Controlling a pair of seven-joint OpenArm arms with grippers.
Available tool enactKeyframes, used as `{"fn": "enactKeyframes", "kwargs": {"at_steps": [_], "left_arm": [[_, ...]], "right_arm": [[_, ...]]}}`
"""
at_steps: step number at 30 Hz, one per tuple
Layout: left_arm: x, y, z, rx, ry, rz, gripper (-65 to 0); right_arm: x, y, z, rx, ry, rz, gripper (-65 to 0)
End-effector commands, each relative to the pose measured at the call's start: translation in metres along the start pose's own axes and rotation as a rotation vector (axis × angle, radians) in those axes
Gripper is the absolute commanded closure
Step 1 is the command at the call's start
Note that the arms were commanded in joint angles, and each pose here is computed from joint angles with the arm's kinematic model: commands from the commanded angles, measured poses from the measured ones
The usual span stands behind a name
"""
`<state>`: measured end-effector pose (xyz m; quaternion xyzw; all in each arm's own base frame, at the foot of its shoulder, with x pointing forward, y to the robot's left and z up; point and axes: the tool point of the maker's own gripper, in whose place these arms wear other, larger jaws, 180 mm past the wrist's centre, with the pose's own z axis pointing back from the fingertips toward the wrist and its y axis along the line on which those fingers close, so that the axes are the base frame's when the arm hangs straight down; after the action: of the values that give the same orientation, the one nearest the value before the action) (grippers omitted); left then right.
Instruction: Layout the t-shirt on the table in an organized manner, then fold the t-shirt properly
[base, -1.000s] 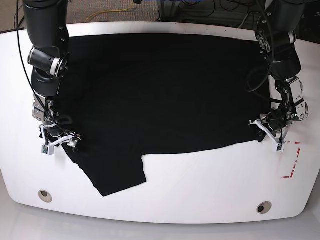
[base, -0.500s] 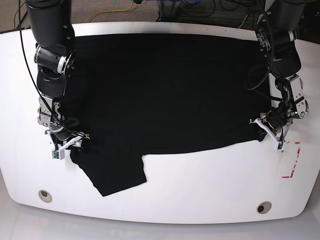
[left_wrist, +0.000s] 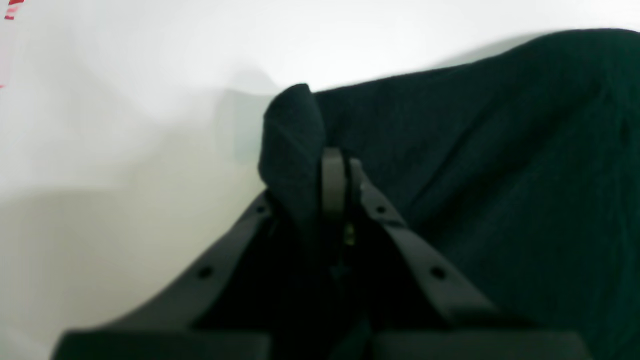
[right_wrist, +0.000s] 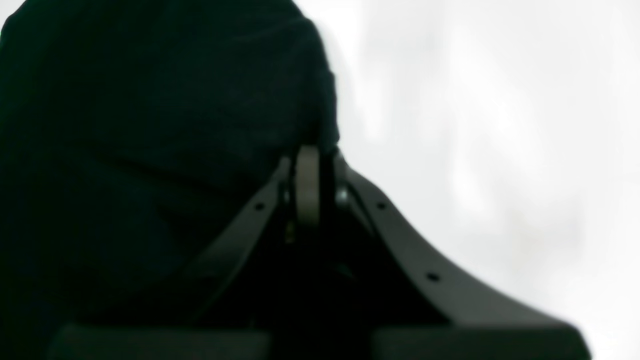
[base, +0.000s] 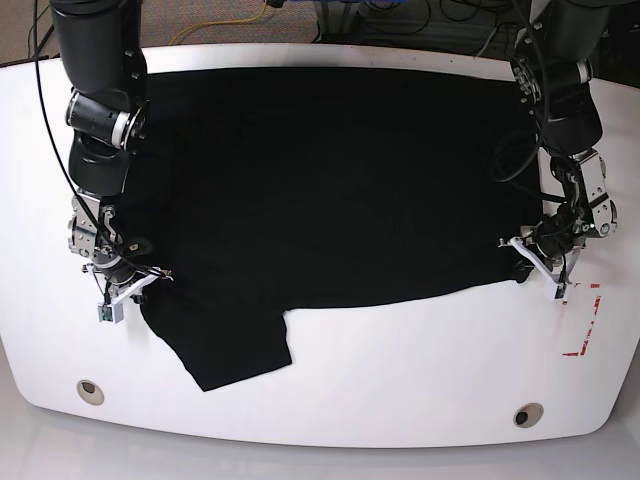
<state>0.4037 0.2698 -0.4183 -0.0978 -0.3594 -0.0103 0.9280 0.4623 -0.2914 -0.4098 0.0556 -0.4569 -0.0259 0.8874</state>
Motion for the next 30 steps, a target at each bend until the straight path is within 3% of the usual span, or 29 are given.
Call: {"fn": "enactKeyframes", "kwargs": {"at_steps": [1,17,23,30], "left_arm": [[0.004,0.008,0.005,0.024,0.016,-0.025,0.0],[0.021,0.006,0.006,0.016,-0.020,-0.020,0.0],[0.026,-0.009,0.007,-0.071,-0.034,-0.015,0.0],[0.051,-0.007,0.025,-0.084,-0.097,-0.025,0.0]], "right_arm": [[0.036,-0.011,0.004,-0.017,-0.084,0.010,0.0],[0.040,-0.017,0.011,0.011,-0.090,0.022,0.0],[0.045,-0.019,0.012,0.009,-0.101,0.026,0.0],[0.053,-0.020,0.023,-0.001,-0.085,0.103,0.0]]}}
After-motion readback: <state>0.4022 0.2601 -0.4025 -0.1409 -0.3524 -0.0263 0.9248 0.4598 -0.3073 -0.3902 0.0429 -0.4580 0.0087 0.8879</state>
